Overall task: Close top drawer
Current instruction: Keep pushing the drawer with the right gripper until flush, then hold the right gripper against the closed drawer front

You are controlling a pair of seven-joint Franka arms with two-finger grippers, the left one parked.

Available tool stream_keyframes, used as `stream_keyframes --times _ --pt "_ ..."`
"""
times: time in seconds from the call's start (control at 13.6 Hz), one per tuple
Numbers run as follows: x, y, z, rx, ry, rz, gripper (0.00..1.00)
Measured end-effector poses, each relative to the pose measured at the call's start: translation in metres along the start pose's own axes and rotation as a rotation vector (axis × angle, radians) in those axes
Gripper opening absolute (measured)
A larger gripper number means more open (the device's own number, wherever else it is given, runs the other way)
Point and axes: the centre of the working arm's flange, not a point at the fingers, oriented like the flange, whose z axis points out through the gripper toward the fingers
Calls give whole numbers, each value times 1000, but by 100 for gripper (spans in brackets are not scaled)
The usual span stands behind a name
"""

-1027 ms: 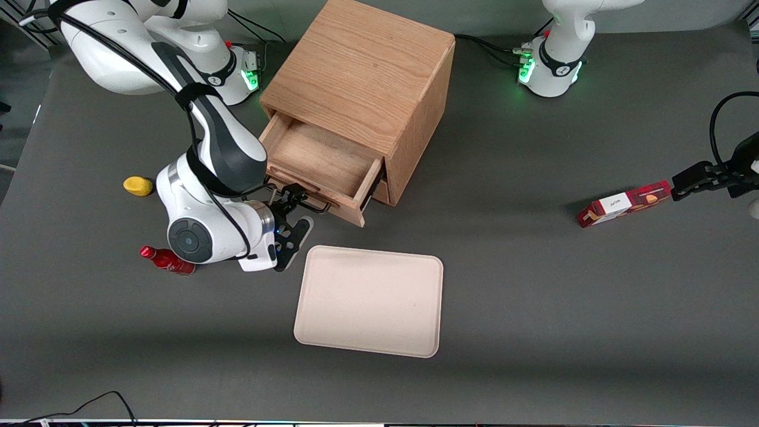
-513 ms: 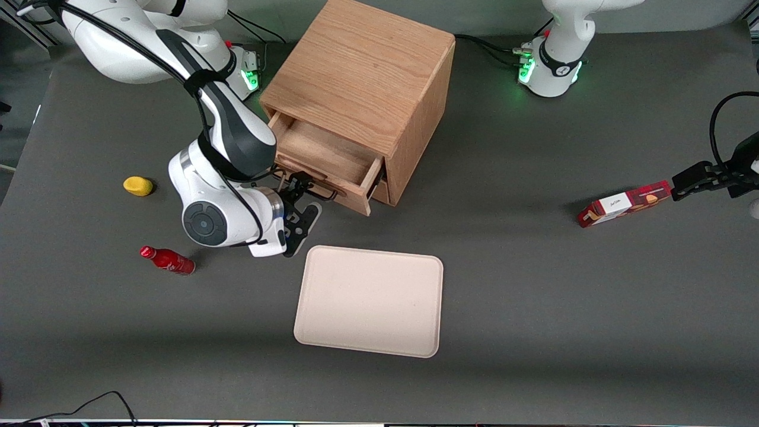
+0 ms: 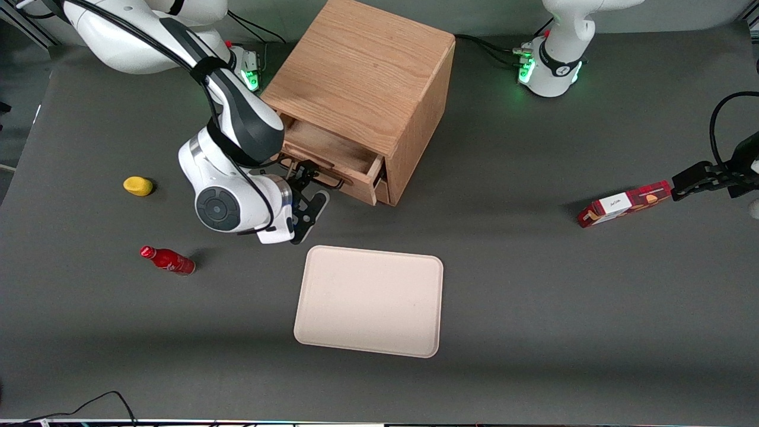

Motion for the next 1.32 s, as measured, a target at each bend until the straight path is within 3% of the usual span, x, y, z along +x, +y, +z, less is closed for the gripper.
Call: stream_keyframes --times 0.73,1.32 --pt "-1 -42 19 6 -35 35 100" --pt "-3 -53 24 2 -24 49 100"
